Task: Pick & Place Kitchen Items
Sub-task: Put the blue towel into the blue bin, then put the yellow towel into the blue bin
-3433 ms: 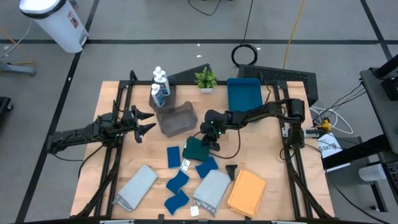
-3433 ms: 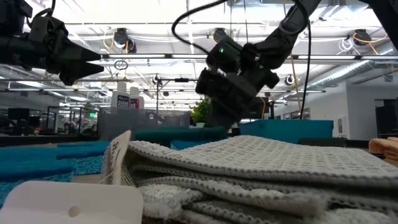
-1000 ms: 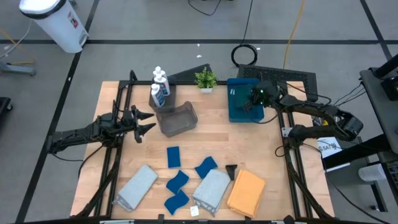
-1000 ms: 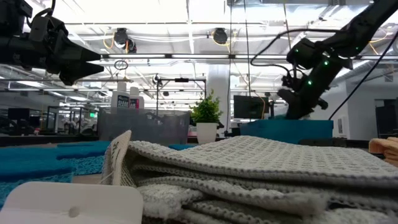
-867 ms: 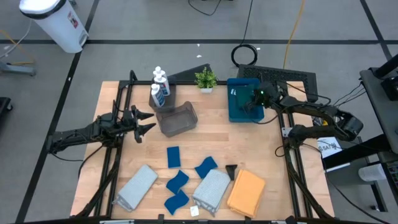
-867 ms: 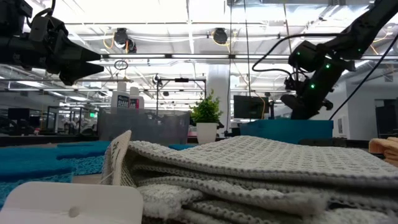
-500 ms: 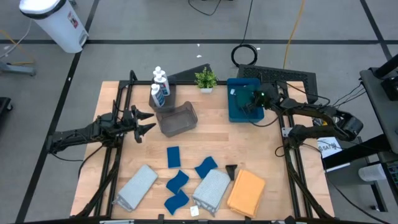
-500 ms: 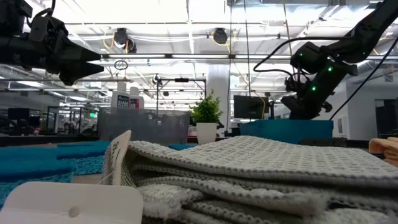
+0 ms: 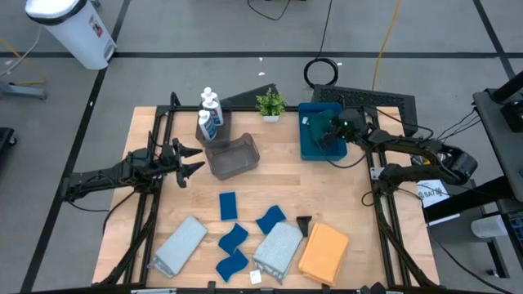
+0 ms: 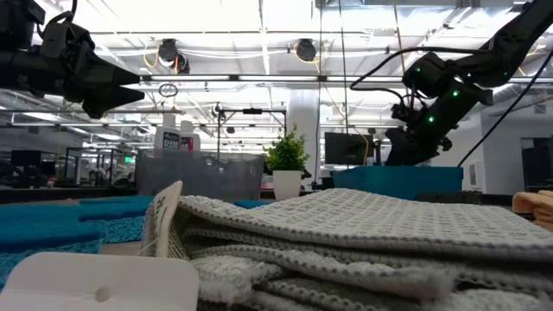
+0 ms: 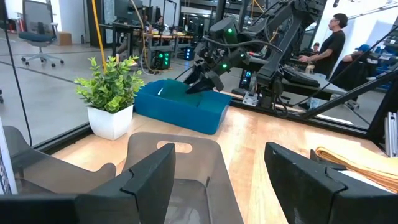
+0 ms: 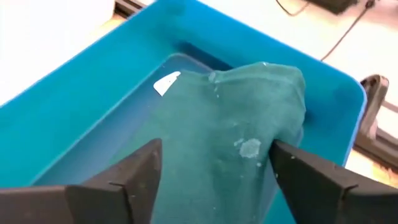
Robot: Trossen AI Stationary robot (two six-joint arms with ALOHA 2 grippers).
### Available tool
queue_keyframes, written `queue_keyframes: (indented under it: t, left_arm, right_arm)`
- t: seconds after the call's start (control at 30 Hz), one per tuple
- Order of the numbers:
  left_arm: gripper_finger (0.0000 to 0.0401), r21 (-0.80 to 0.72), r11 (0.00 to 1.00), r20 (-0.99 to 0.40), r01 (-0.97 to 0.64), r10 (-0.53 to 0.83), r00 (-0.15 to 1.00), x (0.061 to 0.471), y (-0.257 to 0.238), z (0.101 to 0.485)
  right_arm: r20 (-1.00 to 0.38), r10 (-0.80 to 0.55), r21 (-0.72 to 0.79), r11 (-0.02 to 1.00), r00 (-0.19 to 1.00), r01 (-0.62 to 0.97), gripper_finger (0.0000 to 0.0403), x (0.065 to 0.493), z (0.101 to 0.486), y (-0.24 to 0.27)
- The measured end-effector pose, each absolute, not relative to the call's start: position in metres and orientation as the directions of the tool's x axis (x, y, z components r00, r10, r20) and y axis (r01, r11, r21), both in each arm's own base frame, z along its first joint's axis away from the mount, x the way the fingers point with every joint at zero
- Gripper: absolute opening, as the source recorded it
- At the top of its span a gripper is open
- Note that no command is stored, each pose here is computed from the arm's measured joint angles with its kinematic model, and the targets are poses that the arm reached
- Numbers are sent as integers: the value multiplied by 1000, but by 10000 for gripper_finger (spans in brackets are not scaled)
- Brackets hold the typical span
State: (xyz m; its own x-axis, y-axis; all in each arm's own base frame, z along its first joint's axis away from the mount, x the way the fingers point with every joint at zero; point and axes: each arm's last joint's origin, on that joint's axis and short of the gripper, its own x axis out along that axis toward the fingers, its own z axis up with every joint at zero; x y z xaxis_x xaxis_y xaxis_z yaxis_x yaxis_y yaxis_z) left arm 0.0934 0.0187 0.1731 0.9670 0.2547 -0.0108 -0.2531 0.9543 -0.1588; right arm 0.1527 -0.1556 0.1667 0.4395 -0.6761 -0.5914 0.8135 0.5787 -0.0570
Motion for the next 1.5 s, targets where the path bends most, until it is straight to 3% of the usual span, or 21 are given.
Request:
queue_keyframes:
  t: [0.3, 0.93, 1.1, 1.27, 1.4, 1.5]
  left_arm:
    - [251, -159, 954, -11, -253, 255, 967, 93, 19, 173]
    - [251, -159, 954, -11, -253, 254, 967, 93, 19, 173]
    - [251, -159, 954, -11, -253, 254, 967, 93, 19, 173]
    - [251, -159, 954, -11, -253, 254, 967, 93, 19, 173]
    - [251, -159, 954, -11, -253, 254, 967, 93, 19, 173]
    - [251, -159, 954, -11, -253, 254, 967, 93, 19, 173]
  right_arm:
    - [-509, -684, -60, 634, 523, 771, 319, 166, 175, -150]
    - [-507, -649, -50, 679, 567, 733, 313, 169, 175, -147]
    - [-493, -471, 78, 814, 731, 576, 313, 178, 177, -138]
    - [-451, -157, 227, 932, 878, 283, 313, 197, 179, -108]
    - [-466, 42, 305, 945, 884, 116, 313, 213, 182, -66]
    - [-538, 195, 359, 933, 820, 14, 313, 218, 191, -28]
